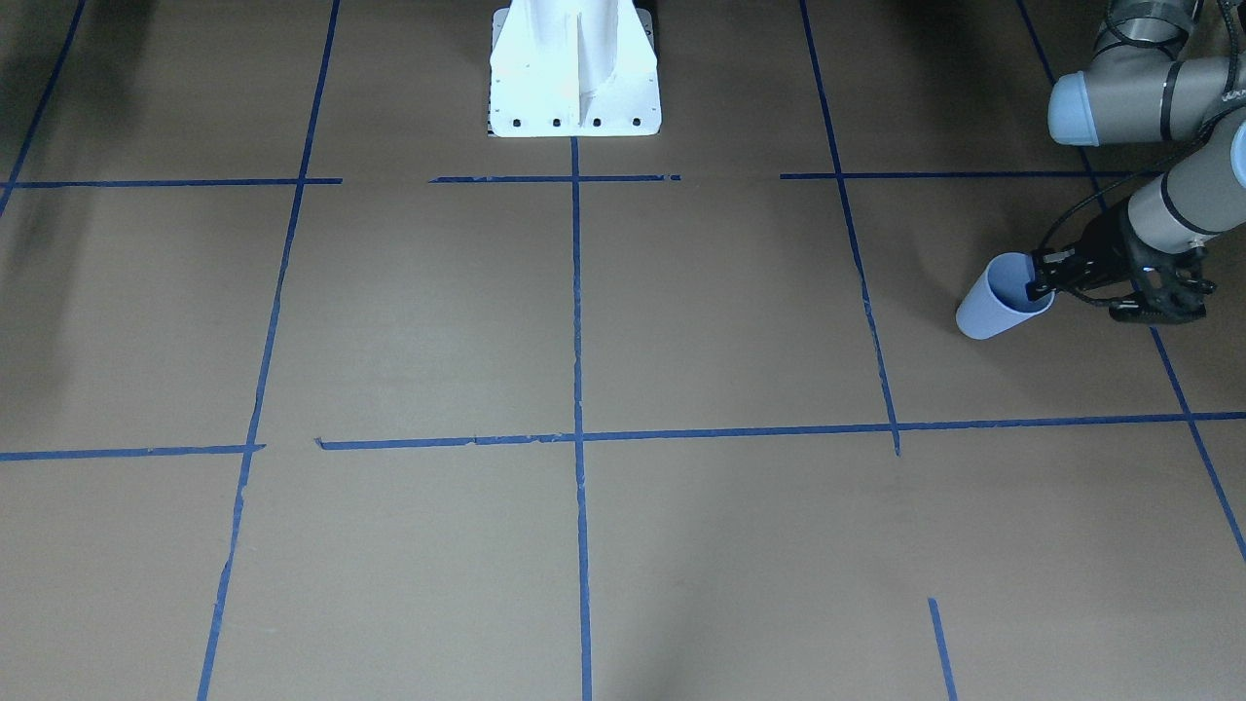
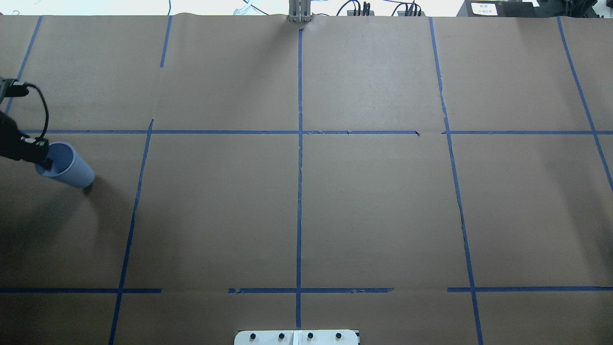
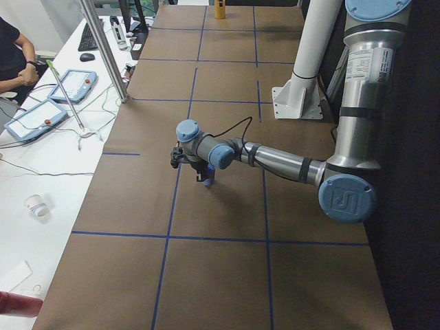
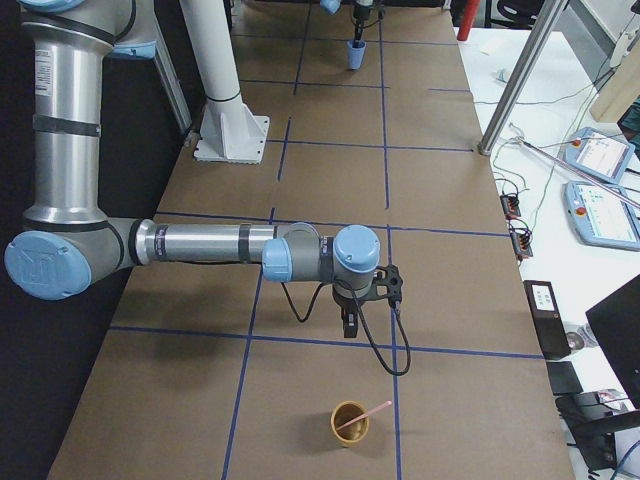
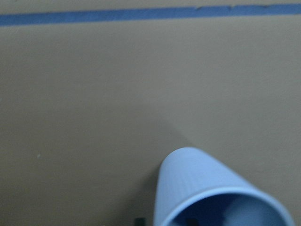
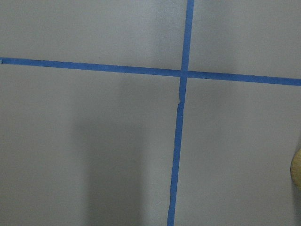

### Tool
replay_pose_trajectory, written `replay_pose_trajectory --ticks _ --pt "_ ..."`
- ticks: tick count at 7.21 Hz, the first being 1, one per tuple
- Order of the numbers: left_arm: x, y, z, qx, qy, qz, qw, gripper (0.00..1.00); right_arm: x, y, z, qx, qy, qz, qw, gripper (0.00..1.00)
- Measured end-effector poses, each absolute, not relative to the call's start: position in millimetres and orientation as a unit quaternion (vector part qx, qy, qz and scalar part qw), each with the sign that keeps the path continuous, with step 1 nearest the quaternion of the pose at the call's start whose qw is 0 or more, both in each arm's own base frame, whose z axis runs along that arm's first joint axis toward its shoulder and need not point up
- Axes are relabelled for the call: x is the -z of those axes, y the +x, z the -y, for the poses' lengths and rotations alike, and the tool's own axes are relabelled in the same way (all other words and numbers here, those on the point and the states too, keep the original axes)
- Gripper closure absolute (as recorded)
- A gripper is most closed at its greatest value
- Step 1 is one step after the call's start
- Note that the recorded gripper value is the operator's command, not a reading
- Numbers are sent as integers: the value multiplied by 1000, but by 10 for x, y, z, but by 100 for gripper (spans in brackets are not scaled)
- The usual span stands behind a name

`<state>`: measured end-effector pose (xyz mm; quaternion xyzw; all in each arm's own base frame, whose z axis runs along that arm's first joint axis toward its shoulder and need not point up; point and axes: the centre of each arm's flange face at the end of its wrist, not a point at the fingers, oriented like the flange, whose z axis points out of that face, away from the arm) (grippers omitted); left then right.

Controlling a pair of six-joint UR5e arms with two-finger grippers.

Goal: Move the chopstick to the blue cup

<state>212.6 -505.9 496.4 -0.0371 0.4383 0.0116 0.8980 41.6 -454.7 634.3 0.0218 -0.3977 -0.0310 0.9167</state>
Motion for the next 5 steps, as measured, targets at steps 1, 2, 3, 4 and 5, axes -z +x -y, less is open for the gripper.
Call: replay_pose_trajectory --ticks 1,2,3,4,5 --pt "-4329 2569 5120 15 -49 -459 887 100 -6345 417 4546 31 22 397 917 0" --pt "-3629 3222 5020 38 -74 -474 876 100 -6347 417 4543 32 23 397 917 0" --pt "-2966 3912 4808 54 -92 -476 873 100 -6352 417 4542 33 26 398 917 0" --pt "-2345 4478 4596 59 -93 -471 875 100 -6371 416 4544 35 30 398 916 0" --pt "-1855 4896 4422 59 -88 -464 879 100 -6396 417 4545 36 32 397 916 0"
